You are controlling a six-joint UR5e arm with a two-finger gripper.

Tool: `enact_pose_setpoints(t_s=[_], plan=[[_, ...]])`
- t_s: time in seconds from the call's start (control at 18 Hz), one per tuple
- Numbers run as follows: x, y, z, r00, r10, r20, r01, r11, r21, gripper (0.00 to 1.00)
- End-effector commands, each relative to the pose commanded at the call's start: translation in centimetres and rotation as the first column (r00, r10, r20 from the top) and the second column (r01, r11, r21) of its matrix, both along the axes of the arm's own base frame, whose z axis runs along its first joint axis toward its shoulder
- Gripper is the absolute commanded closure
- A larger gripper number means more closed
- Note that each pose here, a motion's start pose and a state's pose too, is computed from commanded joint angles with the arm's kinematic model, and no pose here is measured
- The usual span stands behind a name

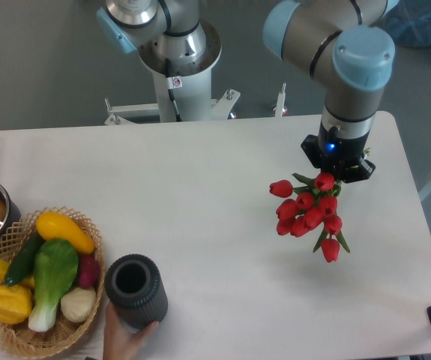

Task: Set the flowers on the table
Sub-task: 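Lower the held red tulip bunch toward the table beside the black container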

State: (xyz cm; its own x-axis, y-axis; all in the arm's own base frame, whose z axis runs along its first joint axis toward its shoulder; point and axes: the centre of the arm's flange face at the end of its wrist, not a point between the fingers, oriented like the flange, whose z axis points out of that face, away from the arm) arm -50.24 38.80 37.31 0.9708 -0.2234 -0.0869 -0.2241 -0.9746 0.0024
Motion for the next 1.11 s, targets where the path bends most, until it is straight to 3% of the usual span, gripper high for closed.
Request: enact_pose_setpoints(t_s=[0.33, 0.56, 0.72, 0.94, 1.0, 1.06, 1.11], plan=[[0.7, 1.4, -1.0, 1.000, -0.015, 0.022, 0.015, 1.000, 0.010, 1.00], [2.2, 4.5, -3.2, 0.999, -0.048, 0.015, 0.048, 0.999, 0.021, 1.00], [3.5, 6.4, -4.3, 1.000, -0.015, 0.024, 0.014, 1.000, 0.026, 1.00], [6.2, 7.2, -6.9, 0.996, -0.034, 0.085, 0.031, 0.999, 0.030, 0.78], [6.5, 6.9, -7.5, 0.995, -0.039, 0.094, 0.037, 0.999, 0.024, 0.68], [7.0, 7.0, -7.8, 0.994, -0.045, 0.100, 0.043, 0.999, 0.024, 0.54], [7.6, 7.6, -7.7, 0.993, -0.059, 0.099, 0.055, 0.998, 0.035, 0.25]])
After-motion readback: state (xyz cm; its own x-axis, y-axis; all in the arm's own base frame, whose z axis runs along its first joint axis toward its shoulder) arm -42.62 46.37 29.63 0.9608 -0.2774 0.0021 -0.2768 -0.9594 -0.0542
